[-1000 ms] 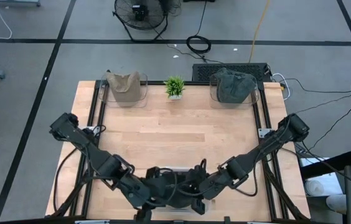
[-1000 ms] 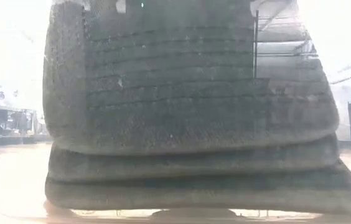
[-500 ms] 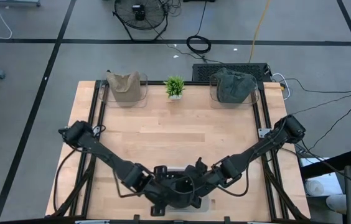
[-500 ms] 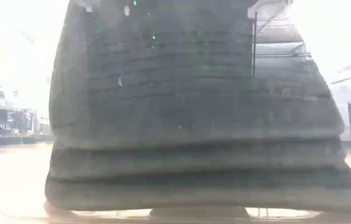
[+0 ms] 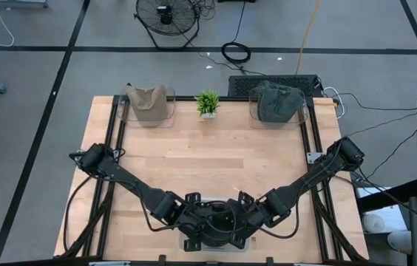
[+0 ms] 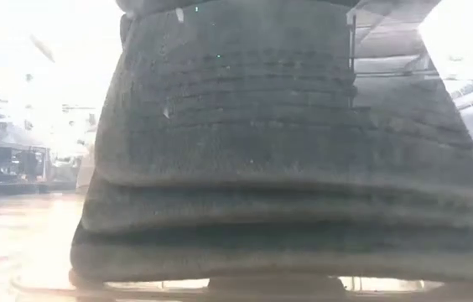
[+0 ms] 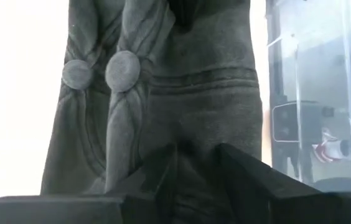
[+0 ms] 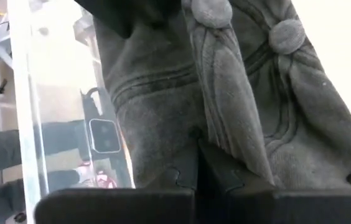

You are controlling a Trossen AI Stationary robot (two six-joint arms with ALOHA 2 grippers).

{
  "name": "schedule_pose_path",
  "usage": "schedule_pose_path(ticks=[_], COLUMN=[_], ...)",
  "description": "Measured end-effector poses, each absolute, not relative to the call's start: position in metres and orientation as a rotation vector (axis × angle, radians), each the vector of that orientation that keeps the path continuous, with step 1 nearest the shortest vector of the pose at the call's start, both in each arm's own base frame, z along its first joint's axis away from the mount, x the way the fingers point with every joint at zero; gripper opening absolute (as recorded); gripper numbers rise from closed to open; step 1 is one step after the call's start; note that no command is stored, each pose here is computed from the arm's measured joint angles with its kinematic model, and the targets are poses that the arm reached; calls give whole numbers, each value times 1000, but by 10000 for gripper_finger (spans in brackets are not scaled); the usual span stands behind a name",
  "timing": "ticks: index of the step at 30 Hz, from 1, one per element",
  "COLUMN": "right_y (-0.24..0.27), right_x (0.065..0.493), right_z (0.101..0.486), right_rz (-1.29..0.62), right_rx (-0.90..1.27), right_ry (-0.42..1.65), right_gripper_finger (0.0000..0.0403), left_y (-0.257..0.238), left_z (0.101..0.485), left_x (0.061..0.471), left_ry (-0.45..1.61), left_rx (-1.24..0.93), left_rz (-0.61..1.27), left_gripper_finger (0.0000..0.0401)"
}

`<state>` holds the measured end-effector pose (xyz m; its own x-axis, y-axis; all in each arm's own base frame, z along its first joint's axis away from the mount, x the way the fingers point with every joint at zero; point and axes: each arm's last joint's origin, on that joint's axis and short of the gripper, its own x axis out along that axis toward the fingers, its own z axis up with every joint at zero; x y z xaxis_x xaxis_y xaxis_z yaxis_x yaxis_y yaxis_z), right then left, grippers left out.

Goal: Pick & Place hat
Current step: Put the black cap into the white transparent bin

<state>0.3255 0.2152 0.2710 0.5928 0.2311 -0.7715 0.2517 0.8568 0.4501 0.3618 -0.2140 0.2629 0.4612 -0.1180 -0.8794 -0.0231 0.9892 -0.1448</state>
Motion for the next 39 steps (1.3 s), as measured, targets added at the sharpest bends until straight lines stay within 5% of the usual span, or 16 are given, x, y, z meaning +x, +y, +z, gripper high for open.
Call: schedule_pose_path(ticks=[24,39], right_y=[202,185], right_x=[327,303], right_z=[263,314], right_rz=[-51,7], right_rx=[626,565], right_ry=[835,692], right_gripper_finger=[2,16], left_y=[-203,-181], left_z=[244,324], left_x=[370,337], left_ry=[1167,977], left_rx=[-78,-159], left_rz=[-48,-55], left_gripper_finger=[131,131])
